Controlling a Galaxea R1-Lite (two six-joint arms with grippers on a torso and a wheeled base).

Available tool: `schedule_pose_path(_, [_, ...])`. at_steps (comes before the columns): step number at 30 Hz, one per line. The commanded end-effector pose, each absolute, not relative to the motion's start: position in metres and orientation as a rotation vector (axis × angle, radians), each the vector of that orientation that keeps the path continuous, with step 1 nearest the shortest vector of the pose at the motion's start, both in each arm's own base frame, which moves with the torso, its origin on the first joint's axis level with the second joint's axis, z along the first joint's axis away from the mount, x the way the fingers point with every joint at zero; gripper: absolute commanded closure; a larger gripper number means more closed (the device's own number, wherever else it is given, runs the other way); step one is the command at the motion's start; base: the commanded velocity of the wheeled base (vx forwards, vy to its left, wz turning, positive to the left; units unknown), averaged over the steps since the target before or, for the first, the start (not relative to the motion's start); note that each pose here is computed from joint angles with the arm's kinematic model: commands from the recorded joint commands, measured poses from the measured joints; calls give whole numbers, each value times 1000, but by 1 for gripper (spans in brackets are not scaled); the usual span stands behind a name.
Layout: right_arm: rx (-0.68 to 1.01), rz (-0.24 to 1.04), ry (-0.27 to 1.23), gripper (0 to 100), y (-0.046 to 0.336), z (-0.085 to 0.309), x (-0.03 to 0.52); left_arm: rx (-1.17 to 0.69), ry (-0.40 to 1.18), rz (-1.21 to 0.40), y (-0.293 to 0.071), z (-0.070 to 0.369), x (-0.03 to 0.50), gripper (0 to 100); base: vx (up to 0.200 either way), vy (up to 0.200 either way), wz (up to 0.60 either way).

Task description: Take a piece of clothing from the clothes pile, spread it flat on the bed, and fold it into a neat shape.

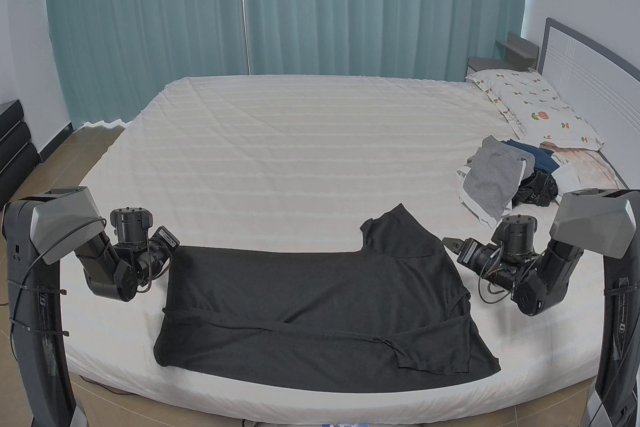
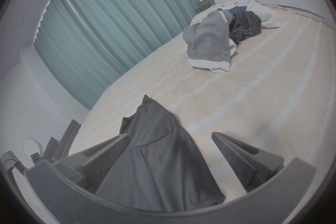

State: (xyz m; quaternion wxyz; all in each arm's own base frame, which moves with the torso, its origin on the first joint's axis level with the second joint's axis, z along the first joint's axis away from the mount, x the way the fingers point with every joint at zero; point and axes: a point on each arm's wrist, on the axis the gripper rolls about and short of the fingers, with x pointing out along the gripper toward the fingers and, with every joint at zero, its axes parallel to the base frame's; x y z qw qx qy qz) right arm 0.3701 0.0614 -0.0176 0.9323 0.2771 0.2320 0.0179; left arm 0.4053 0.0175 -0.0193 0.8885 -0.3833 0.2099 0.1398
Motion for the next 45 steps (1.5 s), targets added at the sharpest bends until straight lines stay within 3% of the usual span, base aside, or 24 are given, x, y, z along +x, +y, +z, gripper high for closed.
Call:
schedule_pose_path(1, [535, 48, 477, 0, 76, -15, 410, -811, 430, 310, 27, -19, 404, 100, 0, 0, 0])
schedule_pose_path(15, [458, 58, 547, 0, 92, -43, 467, -844, 477, 270, 25, -24, 399, 100, 0, 0, 0])
schedule_pose_path(26, [463, 54, 563, 0, 91, -55, 470, -844, 477, 270, 25, -24, 400, 100, 0, 0, 0])
schedule_pose_path(27, [465, 53, 561, 100, 91, -54, 470, -846, 477, 272, 26, -24, 400, 100, 0, 0, 0])
schedule_pose_path(45, [558, 53, 519, 100, 76, -20, 458, -845, 475, 273, 27, -24, 400, 100, 0, 0, 0])
